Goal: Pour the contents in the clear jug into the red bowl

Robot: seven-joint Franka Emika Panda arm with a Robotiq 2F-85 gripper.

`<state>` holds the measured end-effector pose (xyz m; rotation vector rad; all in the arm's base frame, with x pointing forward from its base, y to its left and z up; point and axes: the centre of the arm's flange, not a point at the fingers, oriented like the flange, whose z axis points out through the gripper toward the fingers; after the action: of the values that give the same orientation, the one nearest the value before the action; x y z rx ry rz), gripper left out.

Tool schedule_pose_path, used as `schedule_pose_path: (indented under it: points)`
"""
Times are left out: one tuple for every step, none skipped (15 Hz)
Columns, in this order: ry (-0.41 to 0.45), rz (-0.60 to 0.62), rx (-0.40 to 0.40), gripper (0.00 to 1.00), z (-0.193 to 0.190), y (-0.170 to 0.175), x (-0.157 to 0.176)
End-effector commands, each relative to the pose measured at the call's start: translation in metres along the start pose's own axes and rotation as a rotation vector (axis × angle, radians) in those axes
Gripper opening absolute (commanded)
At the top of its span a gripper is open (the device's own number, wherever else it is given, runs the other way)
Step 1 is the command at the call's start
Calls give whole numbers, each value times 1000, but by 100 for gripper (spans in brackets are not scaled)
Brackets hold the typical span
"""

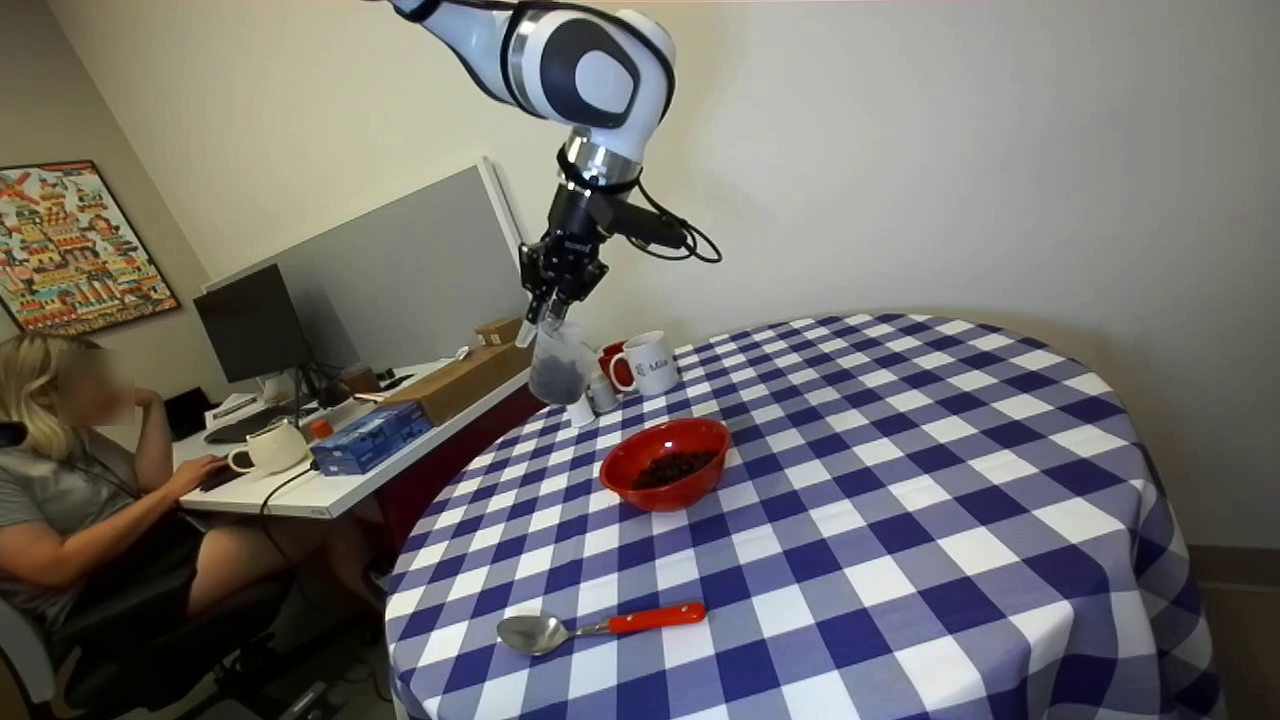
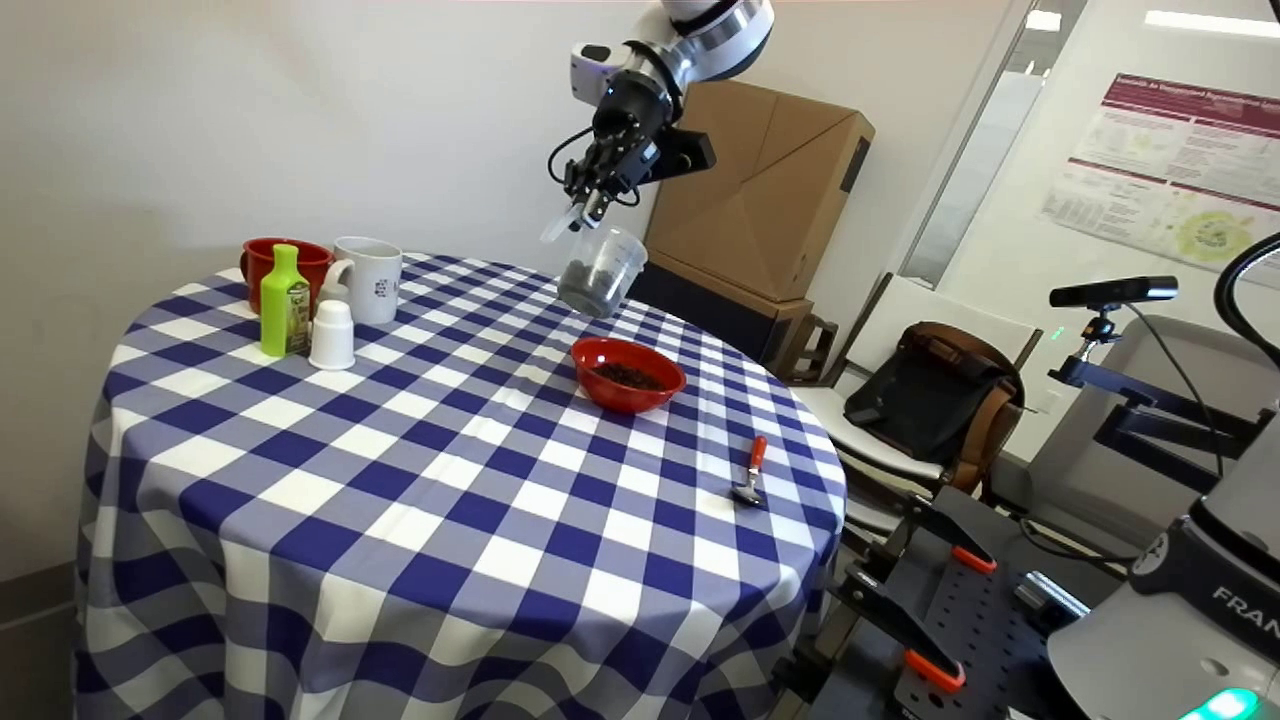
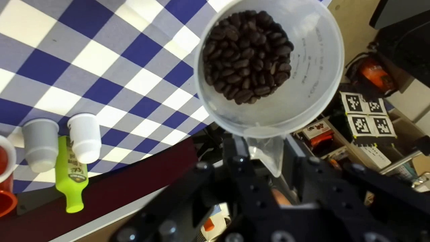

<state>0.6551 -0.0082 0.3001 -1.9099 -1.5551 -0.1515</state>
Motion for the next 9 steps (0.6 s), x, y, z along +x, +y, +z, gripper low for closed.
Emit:
schedule_pose_path:
  points:
    - [104, -3, 32, 7, -21, 11, -27]
    - [129, 0, 40, 7, -25, 11, -36]
    - [151, 2, 47, 7, -27, 11, -44]
    - [164, -4, 56, 7, -28, 11, -52]
    - [170, -23, 69, 7, -28, 10, -59]
    - [179, -47, 82, 7, -29, 10, -65]
    - [199, -70, 98, 7, -29, 10, -70]
    - [212, -93, 111, 7, -29, 9, -75]
    - [226, -117, 123, 7, -29, 9, -80]
